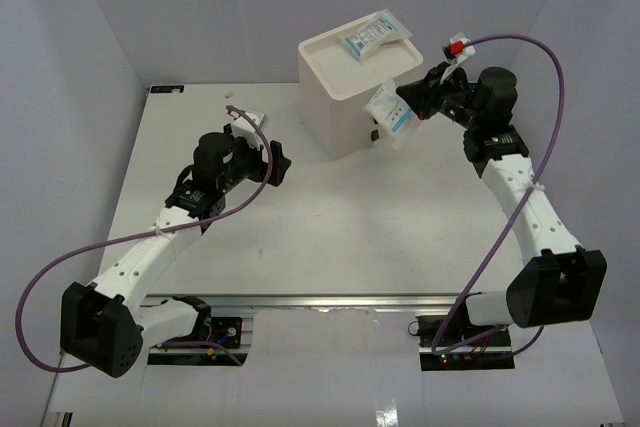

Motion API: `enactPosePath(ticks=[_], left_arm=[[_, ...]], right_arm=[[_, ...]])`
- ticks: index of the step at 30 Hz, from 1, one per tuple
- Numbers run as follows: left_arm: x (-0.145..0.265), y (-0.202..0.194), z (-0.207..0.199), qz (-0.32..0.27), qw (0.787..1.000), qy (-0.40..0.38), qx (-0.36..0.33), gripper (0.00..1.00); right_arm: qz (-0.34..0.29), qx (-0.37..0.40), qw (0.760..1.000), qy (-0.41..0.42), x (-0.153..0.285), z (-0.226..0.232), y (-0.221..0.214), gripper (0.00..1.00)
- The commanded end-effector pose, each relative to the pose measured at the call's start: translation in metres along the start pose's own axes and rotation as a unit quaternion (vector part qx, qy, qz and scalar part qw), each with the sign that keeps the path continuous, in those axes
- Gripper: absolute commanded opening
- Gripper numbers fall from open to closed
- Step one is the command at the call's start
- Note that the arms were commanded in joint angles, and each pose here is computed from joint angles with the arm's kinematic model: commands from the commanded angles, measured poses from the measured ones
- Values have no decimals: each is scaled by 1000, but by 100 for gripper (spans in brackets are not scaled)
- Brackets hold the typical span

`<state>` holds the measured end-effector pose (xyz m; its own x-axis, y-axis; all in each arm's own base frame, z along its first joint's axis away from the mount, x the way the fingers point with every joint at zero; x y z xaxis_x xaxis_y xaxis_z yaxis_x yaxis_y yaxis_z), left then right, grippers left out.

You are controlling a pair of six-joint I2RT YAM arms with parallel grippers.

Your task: Organize the makeup

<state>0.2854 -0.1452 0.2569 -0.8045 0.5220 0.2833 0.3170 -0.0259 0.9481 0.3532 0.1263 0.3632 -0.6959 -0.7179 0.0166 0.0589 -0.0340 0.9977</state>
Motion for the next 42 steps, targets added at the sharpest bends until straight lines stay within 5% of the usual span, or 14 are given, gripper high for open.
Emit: enactPosePath(ticks=[1,6,10,11,13,16,21,26,36,38,42], left_arm=[[5,13,1,-22,1000,5,-5,98],[4,11,2,-19,1000,11,-7,98],[2,10,3,-15,1000,13,-7,98],[2,10,2,-16,1000,9,-7,98],[3,12,-1,-19,1000,-4,-5,98],[4,14,-3,-21,1000,-12,-2,98],[3,12,-4,-18,1000,-16,1,98],[1,11,-3,-15,1000,-13,1,98],[-2,7,-2,-8,1000,-10,0,98],[-1,7,-2,-9,1000,-11,0,98],[-1,8,-2,-10,1000,-12,0,98]], right_arm=[[-44,37,998,-8,-35,-3,47,8],[-41,23,999,-8,-87,-16,58,8],[-10,45,999,-2,-83,-16,49,12],[8,70,998,7,-75,-14,37,17],[60,82,995,-4,-42,-10,-12,47],[113,74,990,-35,-15,-20,-58,68],[195,-9,976,-96,17,-49,-118,79],[297,-106,935,-161,21,-86,-183,95],[351,-182,906,-149,-11,-115,-240,88],[356,-196,903,-139,-12,-115,-247,78],[357,-216,900,-124,-6,-114,-254,33]])
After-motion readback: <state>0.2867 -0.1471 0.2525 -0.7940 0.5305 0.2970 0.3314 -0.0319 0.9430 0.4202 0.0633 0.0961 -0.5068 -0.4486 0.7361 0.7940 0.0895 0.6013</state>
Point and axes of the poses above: each gripper's point midway between its finger pads, its own x axis back along the fingers, its own z axis along the line the jaws close on, y = z × x, the point moved 7 cm from there along x, back along the fingers, and after that the axes turned 3 degrees about x, right-handed, at the moved point
